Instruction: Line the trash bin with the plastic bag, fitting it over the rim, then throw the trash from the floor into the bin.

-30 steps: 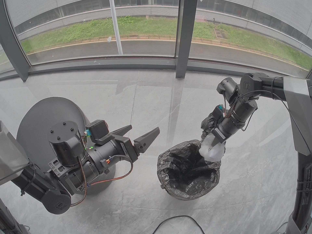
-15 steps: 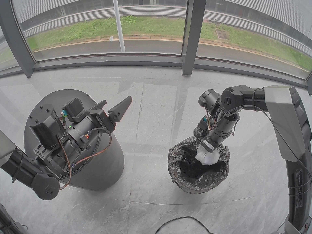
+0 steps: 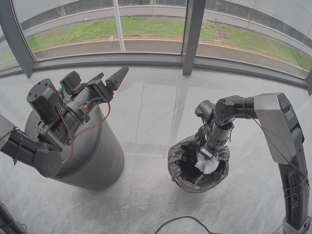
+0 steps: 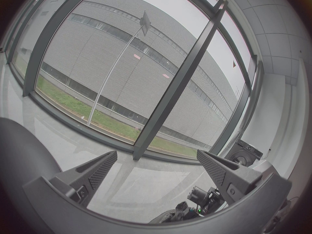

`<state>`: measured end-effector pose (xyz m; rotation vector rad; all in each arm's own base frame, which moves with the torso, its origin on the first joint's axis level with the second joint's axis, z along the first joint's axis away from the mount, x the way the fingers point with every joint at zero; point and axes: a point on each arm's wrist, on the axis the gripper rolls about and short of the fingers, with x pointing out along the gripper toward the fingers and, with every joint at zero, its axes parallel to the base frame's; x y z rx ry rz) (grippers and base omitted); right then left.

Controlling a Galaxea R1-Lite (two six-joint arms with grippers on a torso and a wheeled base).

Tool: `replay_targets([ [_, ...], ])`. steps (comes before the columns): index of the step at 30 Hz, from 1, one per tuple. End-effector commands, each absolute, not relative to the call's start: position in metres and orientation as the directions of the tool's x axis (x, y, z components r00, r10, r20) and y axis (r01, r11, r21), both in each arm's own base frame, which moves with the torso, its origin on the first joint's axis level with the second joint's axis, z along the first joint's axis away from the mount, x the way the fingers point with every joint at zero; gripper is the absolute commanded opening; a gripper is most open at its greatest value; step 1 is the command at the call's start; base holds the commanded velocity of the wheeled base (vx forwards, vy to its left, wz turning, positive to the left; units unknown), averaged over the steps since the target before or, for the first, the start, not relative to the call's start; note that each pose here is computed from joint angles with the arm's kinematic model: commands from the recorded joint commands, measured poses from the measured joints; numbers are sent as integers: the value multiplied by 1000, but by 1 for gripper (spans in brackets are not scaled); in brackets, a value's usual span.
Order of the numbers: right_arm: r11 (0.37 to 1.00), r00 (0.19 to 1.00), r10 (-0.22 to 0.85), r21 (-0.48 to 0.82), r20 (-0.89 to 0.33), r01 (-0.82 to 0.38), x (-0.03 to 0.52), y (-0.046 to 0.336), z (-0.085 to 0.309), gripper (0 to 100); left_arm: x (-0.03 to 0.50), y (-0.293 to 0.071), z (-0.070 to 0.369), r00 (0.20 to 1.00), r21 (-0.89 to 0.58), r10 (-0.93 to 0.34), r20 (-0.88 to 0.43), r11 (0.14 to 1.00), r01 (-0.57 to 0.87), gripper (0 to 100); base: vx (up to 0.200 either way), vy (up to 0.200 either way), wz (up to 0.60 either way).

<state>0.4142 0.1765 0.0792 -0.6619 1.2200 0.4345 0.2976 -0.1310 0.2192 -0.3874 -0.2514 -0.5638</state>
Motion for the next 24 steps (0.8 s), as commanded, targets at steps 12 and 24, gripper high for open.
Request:
replay_targets([
  [12, 722, 363, -63, -294, -930, -626, 405, 185, 102, 100, 294, -131, 239, 782, -238, -486, 389, 768, 595, 100, 0, 0, 0],
  [24, 727, 420, -155, -391, -894, -565, 285, 139, 265, 100, 211, -141, 198, 724, -210, -644, 248, 694, 689, 100, 0, 0, 0],
])
